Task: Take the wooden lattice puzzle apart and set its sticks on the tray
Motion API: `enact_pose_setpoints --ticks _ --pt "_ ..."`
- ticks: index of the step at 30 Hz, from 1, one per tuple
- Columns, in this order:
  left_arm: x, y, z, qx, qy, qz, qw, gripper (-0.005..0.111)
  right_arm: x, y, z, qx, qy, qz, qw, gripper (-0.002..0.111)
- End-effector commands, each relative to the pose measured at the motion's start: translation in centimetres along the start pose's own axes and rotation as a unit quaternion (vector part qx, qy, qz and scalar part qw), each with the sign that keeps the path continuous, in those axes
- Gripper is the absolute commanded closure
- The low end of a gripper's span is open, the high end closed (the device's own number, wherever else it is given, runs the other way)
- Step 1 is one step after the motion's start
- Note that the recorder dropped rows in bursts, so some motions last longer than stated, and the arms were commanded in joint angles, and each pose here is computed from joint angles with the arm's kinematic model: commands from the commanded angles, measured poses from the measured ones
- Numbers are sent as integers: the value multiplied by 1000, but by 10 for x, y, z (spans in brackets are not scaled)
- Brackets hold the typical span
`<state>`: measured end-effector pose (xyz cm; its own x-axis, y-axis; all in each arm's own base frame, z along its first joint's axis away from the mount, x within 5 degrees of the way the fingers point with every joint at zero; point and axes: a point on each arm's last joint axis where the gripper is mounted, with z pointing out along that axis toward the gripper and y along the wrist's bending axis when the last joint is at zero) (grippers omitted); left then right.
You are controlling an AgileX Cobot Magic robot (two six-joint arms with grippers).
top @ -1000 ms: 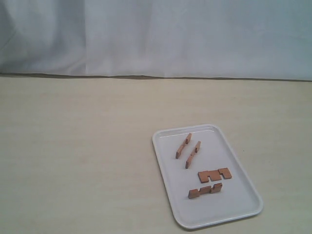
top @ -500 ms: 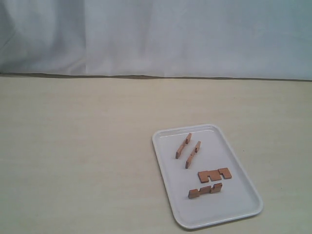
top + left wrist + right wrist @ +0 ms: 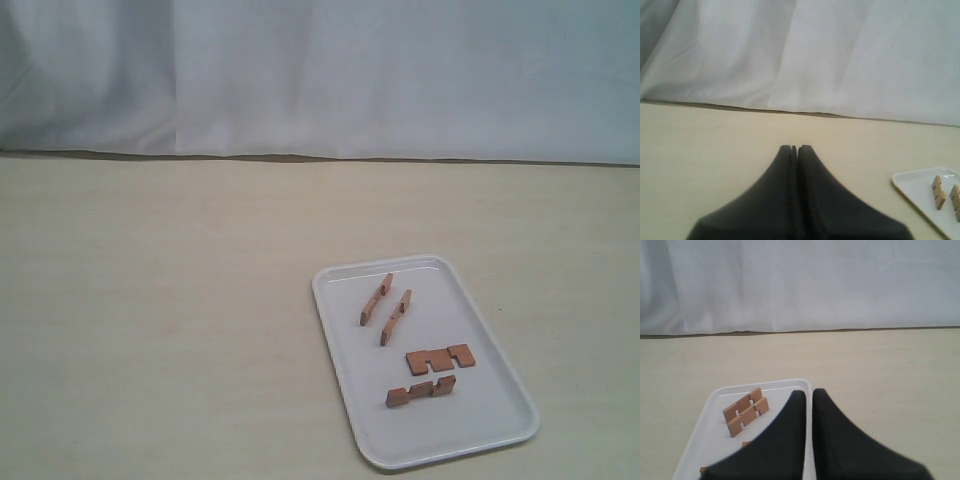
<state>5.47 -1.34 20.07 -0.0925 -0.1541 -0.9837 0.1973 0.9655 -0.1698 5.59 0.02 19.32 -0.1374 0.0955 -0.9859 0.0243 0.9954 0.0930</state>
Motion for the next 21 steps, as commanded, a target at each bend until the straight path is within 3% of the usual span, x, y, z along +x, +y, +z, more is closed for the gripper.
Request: enact_pose_setpoints --ticks 1,14,21 --pt "1 1 0 -7 0 41 999 107 1 0 0 0 -1 -8 1000 104" --pt "14 5 -1 -24 72 35 997 107 1 0 0 0 -1 -8 1000 104" --pt "15 5 -1 -25 78 23 996 107 1 0 0 0 -1 -8 1000 104"
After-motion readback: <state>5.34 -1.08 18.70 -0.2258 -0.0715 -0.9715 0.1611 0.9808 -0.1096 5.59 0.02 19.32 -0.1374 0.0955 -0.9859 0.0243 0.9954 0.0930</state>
